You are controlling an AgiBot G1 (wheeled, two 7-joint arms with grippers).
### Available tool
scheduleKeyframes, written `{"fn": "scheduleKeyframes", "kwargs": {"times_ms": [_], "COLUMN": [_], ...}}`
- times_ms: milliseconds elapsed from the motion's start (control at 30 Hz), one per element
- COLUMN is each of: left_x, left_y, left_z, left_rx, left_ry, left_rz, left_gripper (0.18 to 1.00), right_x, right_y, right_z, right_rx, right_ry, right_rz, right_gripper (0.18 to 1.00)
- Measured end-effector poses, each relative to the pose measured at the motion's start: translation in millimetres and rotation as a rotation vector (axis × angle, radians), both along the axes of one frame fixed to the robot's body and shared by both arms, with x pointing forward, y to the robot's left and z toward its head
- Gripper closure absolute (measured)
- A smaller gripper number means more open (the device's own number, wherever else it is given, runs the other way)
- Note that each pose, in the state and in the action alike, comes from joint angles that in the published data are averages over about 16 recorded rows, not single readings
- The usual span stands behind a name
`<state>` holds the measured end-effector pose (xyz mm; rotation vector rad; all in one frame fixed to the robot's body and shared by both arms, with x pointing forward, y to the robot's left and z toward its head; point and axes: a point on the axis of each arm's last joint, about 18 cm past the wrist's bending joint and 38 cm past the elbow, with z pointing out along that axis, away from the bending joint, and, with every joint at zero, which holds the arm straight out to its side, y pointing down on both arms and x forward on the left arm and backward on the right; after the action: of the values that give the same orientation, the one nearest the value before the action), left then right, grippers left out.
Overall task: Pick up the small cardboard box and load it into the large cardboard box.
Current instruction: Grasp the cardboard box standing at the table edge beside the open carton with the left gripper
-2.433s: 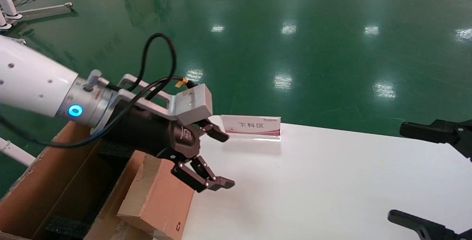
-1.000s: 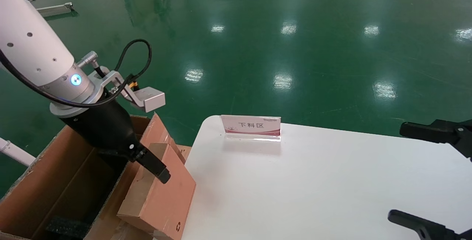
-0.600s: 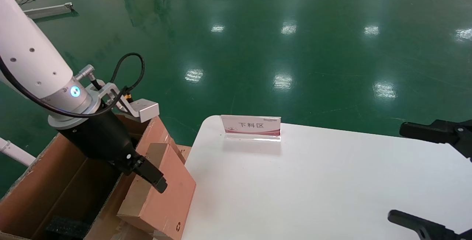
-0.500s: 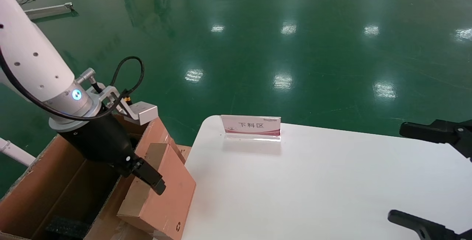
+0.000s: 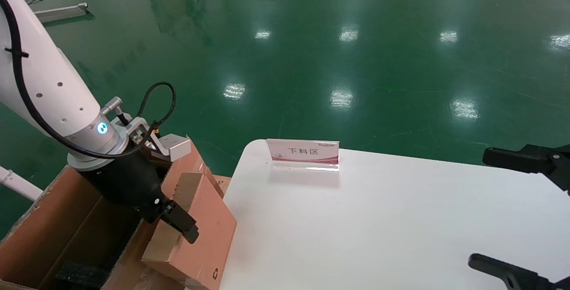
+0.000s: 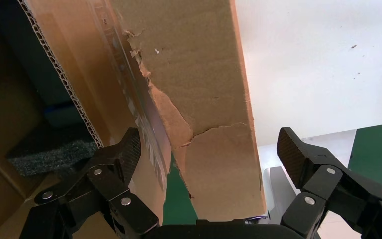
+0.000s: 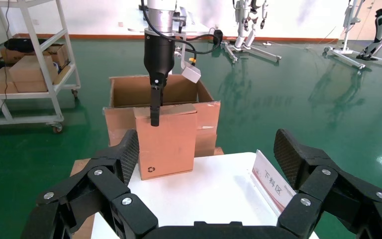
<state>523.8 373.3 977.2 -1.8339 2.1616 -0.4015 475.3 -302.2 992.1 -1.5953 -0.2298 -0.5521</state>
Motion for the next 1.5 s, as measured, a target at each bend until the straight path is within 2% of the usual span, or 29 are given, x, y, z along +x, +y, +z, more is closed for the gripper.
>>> {"fn": "scheduleKeyframes", "kwargs": {"times_ms": [800, 967, 1200, 1367, 1500], "left_x": [1.3, 1.2, 1.2, 1.2, 1.2], "left_y": [0.8, 0.8, 0.8, 0.8, 0.7], "left_z": [-5.1, -5.1, -5.0, -4.9, -4.6], "left_rx": [-0.002, -0.002, -0.002, -0.002, -0.002], "left_ry": [0.006, 0.006, 0.006, 0.005, 0.005], "left_rz": [0.006, 0.006, 0.006, 0.006, 0.006], "left_gripper": [0.193, 0.233, 0.288, 0.405, 0.475], "right_x": [0.1, 0.1, 0.1, 0.1, 0.1], "right_y": [-0.1, -0.1, -0.1, -0.1, -0.1], "right_z": [0.0, 0.0, 0.0, 0.0, 0.0], "right_rx": [0.0, 0.0, 0.0, 0.0, 0.0], "right_ry": [0.0, 0.0, 0.0, 0.0, 0.0], "right_rz": [0.0, 0.0, 0.0, 0.0, 0.0], "right_gripper": [0.186, 0.188, 0.242, 0.28, 0.38]}}
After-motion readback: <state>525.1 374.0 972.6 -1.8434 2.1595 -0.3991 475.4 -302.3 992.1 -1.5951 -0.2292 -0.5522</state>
